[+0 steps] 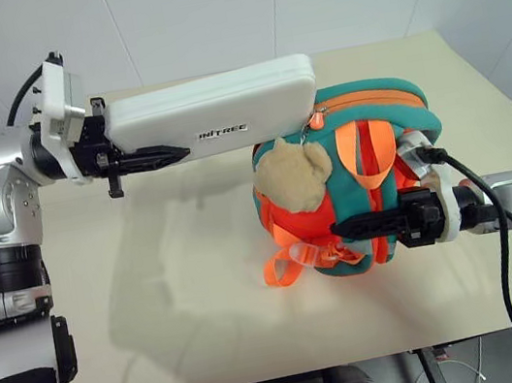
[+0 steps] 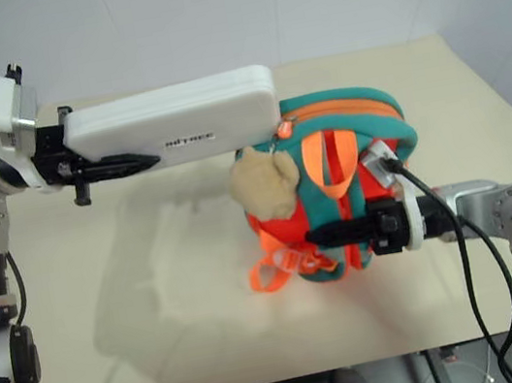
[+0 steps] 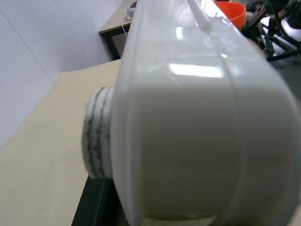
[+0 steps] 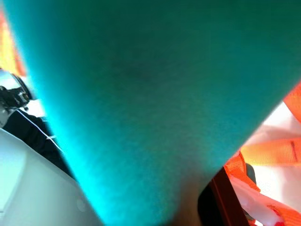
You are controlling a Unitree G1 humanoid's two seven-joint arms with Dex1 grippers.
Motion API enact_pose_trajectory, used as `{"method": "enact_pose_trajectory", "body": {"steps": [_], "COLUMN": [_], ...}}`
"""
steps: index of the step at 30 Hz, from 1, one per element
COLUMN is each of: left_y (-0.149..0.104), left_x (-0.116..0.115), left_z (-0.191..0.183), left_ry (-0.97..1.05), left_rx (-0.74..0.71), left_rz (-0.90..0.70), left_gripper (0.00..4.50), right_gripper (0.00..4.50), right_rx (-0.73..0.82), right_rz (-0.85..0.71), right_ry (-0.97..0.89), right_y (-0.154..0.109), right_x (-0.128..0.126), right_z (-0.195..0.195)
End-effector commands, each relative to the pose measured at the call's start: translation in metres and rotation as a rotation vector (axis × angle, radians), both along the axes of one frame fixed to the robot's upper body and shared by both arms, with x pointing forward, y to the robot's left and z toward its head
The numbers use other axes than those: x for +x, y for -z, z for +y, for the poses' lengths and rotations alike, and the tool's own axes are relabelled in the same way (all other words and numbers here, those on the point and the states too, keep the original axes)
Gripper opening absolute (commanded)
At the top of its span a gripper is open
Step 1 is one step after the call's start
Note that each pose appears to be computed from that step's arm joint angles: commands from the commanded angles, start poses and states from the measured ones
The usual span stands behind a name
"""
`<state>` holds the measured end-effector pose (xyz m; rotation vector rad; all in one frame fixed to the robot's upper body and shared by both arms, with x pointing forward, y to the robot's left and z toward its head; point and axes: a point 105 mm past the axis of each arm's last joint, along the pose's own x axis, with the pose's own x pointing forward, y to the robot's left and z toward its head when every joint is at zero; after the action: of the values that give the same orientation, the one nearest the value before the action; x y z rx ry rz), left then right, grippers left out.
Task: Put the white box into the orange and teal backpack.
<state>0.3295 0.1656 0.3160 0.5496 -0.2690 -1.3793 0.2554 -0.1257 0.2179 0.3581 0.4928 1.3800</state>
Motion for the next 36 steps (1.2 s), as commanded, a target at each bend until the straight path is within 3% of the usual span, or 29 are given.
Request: {"method": "enact_pose_trajectory", "body": {"steps": [1,12,18,24,36], "left_y": [-0.005,0.009,0.009,-0.002,0.03], "left_x": [0.002,0.012,0.02,0.019,0.009], "left_z": [0.007,0.004,-0.026,-0.085,-0.148], "left_ry": [-0.025,-0.057,-0.009,0.132,0.281], "left_rx": [0.082,0.25,0.287,0.305,0.518], "left_rz": [-0.018,0.065,0.072,0.115,0.15], "left_gripper": [1.29,1.29,1.29,1.29,1.29], "right_gripper": [0.55,0.55,0.55,0.55,0.55], "right_rx": [0.047,0.073,0.084,0.091,0.107], "right_rz": [-0.061,-0.067,-0.069,-0.064,-0.06], "right_ry": [-0.024,-0.017,-0.021,-0.034,-0.042], "right_y": [-0.02,-0.022,-0.022,-0.019,-0.016], "right_x": [-0.002,0.0,0.001,0.002,0.001], "right_z": [0.004,0.01,0.015,0.021,0.027]}}
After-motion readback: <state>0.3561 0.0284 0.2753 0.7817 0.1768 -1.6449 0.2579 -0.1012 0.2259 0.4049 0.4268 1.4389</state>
